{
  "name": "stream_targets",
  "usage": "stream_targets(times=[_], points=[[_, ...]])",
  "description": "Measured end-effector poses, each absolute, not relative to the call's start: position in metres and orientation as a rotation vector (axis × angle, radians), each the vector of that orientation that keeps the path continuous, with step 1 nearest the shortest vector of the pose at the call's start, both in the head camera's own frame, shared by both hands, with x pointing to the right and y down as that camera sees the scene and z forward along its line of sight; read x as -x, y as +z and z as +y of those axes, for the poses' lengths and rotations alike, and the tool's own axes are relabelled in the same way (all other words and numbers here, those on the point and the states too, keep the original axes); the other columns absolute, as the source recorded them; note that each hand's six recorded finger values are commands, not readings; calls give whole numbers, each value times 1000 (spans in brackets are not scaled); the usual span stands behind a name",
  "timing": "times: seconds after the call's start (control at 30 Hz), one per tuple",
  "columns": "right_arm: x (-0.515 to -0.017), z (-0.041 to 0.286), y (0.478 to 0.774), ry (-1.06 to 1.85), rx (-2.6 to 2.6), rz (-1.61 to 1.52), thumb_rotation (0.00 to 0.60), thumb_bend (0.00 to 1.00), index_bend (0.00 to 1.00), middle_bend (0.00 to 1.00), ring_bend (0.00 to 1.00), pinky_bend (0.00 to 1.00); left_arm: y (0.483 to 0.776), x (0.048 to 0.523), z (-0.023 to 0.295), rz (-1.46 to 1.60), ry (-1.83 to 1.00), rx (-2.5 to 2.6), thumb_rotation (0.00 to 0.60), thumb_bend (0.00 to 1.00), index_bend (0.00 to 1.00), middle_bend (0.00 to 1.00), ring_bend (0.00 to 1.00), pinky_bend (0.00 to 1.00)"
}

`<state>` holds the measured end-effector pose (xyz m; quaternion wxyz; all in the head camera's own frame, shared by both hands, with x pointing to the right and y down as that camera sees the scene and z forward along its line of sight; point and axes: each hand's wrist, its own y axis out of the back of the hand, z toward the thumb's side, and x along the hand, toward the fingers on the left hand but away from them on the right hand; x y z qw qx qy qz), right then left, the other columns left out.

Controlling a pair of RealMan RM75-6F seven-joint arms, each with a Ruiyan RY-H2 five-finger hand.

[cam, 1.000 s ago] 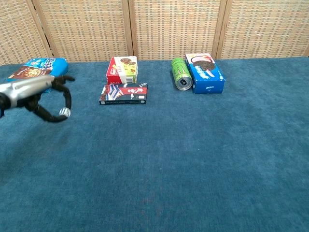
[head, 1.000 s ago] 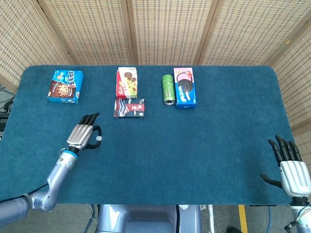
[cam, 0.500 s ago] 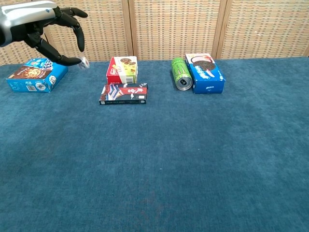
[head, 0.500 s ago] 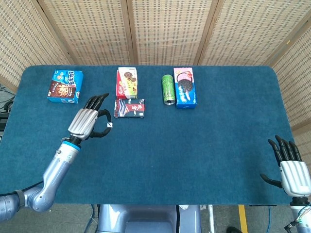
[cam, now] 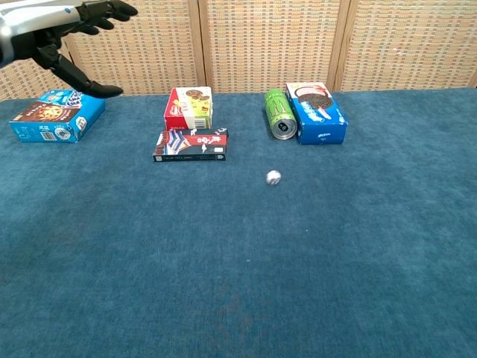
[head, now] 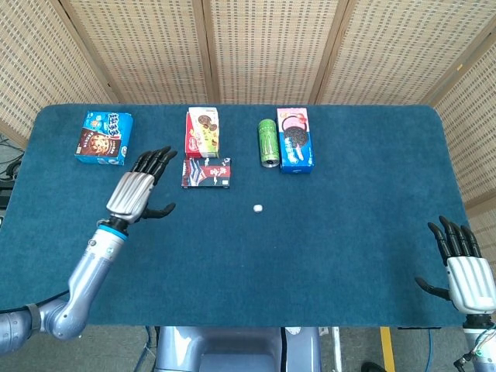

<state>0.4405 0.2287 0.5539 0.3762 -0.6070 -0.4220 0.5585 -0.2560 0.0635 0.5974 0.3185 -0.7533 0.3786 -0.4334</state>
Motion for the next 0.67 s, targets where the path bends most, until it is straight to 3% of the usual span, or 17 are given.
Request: stream_targets(times=[0.07, 0.23, 0.67], points=[[-441, 229, 554, 1430, 1553, -1080, 600, 0, 22, 0, 0, 0, 596, 265, 65, 999, -1152, 1965, 600, 233, 0, 0, 0, 0], [-441, 229, 554, 1429, 1553, -1079, 600, 0, 22, 0, 0, 0, 594, 304, 78, 994, -1222, 1883, 600, 3, 0, 0, 0, 0], [-439, 229, 553, 1430, 1541, -1073, 600, 0, 22, 0, 0, 0, 584, 461, 181, 1139, -1546, 1660, 600, 0, 0, 0, 0, 0]])
